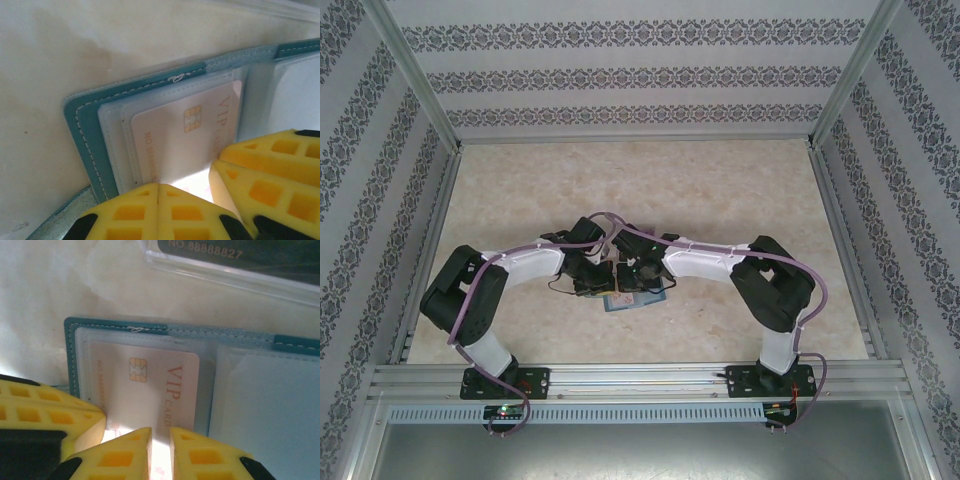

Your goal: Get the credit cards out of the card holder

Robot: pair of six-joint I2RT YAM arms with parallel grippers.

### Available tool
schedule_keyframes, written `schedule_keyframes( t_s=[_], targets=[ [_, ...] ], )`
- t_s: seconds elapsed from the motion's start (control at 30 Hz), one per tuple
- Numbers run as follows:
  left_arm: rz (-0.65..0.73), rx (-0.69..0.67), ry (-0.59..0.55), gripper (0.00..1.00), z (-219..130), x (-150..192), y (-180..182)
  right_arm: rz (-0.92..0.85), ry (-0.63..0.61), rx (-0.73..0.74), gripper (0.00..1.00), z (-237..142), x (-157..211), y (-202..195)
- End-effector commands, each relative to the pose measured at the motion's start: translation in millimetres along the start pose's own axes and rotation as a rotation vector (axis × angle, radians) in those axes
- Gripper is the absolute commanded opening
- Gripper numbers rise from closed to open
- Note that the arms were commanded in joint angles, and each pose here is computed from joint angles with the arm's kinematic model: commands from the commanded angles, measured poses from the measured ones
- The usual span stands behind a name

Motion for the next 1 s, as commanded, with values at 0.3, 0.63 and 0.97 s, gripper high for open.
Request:
schedule_keyframes(
  t_s=[0.3,0.63,0.97],
  targets=[
    [0.025,-0.073,-0.002,0.0,3,3,11,-0.013,0.028,0.1,0.28,3,5,-20],
    [0.03,-0.068,-0.009,0.01,-3,4,8,-0.02,0.029,0.116,0.32,-1,7,-23],
    [0.038,-0.057,-0.017,0.01,-9,3,1,-0.033,-0.021,0.097,0.35,-21,-1,-15]
  ],
)
Point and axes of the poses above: each hand's point on the last joint's axis, 136 mm out from that joint toward the fingers, its own z axis out along the fingers, its own y axis along the line the jaws close on, x = y × z, the point moved 3 cm from there along -z, back along the fingers, and after that the axes turned 8 degrees about -z, right-handed, at the moved point
